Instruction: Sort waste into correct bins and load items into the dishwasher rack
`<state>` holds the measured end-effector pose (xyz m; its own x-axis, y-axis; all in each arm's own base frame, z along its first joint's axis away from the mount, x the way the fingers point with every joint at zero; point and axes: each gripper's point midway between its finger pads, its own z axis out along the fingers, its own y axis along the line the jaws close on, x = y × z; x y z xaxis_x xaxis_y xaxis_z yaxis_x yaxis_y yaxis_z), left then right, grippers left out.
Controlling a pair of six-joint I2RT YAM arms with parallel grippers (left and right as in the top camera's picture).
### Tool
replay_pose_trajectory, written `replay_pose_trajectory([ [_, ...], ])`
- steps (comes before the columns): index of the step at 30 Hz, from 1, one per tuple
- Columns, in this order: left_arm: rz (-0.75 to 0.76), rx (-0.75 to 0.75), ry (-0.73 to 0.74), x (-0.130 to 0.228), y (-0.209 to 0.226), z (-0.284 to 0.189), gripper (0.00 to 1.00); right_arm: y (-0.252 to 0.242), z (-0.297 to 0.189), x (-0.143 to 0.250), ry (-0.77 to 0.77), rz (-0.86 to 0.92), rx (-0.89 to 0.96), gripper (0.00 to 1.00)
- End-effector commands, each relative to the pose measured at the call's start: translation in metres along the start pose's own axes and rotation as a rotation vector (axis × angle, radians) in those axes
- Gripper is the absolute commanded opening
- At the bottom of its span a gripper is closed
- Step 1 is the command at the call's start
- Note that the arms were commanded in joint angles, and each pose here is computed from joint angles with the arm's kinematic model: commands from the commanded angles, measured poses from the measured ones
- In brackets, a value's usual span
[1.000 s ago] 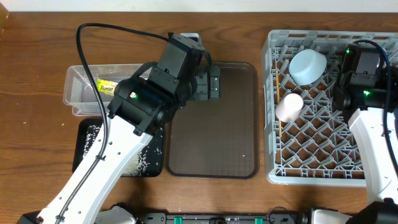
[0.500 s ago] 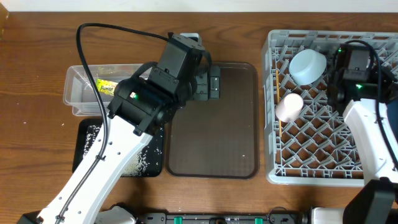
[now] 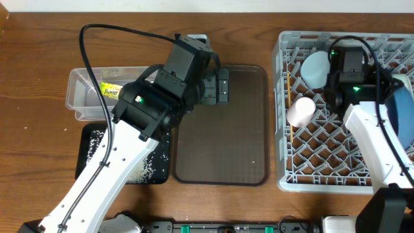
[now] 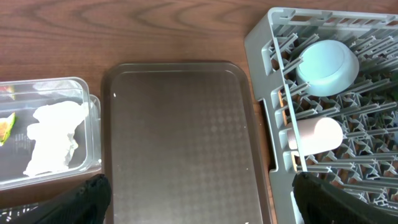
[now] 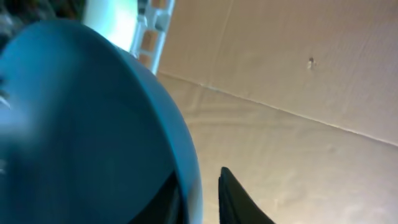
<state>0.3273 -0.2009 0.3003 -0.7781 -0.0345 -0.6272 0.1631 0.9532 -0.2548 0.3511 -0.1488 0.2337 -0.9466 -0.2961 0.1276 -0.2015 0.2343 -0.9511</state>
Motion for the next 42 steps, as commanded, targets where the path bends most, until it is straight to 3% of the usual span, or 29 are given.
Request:
replay_pose_trajectory([
  [1,0.009,-0.006,-0.001,-0.001,0.001,0.0,0.96,0.002,-0.007,-0.009,-0.031,0.257,-0.009,0.2],
  [7,0.009,-0.007,-0.002,-0.001,0.001,0.0,0.96,0.029,-0.014,-0.018,-0.083,0.38,-0.143,0.24],
  [10,0.009,-0.007,-0.002,-0.001,0.001,0.0,0.96,0.06,-0.022,-0.027,-0.134,0.367,-0.322,0.33],
  [14,0.009,-0.007,-0.002,-0.001,0.001,0.0,0.96,0.095,-0.042,-0.044,-0.212,0.382,-0.562,0.56],
  [16,0.009,-0.007,-0.002,-0.001,0.001,0.0,0.96,0.104,-0.05,-0.05,-0.226,0.431,-0.642,0.6],
  [25,0.009,-0.007,-0.002,-0.001,0.001,0.0,0.96,0.127,-0.076,-0.062,-0.246,0.526,-0.864,0.65],
  [34,0.009,-0.007,-0.002,-0.001,0.001,0.0,0.96,0.121,-0.079,-0.062,-0.268,0.544,-0.873,0.73],
  [37,0.009,-0.007,-0.002,-0.001,0.001,0.0,0.96,0.11,-0.087,-0.065,-0.286,0.64,-0.905,0.75],
  [40,0.009,-0.007,-0.002,-0.001,0.001,0.0,0.96,0.103,-0.113,-0.073,-0.333,0.752,-1.052,0.99],
  [42,0.009,-0.007,-0.002,-0.001,0.001,0.0,0.96,0.101,-0.129,-0.077,-0.359,0.784,-1.146,0.99],
])
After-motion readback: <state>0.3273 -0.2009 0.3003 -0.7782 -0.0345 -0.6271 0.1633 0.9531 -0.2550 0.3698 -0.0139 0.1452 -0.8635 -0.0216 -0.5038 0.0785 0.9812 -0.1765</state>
